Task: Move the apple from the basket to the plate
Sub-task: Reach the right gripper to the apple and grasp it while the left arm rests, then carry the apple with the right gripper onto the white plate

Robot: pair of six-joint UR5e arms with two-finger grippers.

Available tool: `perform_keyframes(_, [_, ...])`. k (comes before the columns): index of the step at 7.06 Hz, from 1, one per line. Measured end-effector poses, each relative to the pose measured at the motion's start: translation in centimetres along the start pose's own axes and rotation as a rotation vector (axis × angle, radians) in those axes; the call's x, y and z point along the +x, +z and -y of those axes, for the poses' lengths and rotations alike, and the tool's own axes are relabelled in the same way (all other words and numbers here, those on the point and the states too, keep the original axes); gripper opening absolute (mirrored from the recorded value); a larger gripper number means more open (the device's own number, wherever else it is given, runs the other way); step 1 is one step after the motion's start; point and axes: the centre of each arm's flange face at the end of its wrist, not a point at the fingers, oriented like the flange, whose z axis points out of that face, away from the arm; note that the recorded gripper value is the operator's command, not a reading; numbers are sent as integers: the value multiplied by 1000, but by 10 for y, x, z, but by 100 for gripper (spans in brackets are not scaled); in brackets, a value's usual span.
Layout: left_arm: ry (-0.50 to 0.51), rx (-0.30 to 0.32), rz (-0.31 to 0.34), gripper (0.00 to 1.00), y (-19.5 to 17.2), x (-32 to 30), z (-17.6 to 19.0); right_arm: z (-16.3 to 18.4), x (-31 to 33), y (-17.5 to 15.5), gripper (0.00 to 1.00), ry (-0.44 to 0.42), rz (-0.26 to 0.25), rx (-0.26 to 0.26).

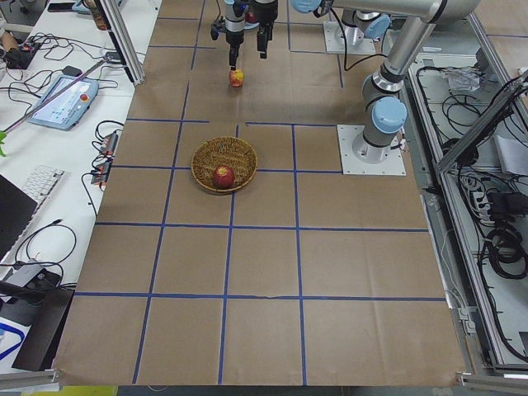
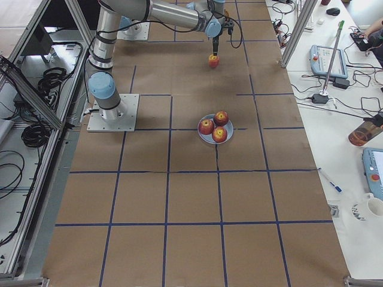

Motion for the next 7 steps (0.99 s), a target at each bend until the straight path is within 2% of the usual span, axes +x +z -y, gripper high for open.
perform_keyframes(2, [10, 17, 4, 98, -1, -2, 2, -6, 1, 43, 100, 0, 15, 26])
perform_keyframes(3, [14, 18, 4, 98, -1, -2, 2, -9, 1, 60, 89, 0, 19, 31])
perform_keyframes(4, [18, 19, 5, 98, -1, -3, 2, -11, 1, 70, 69, 1, 20, 29])
perform_keyframes(5, [19, 19, 5, 98, -1, -4, 2, -11, 1, 72, 60, 3, 21, 30])
perform_keyframes(7, [19, 18, 5, 98, -1, -5, 2, -9, 2, 66, 56, 7, 25, 41])
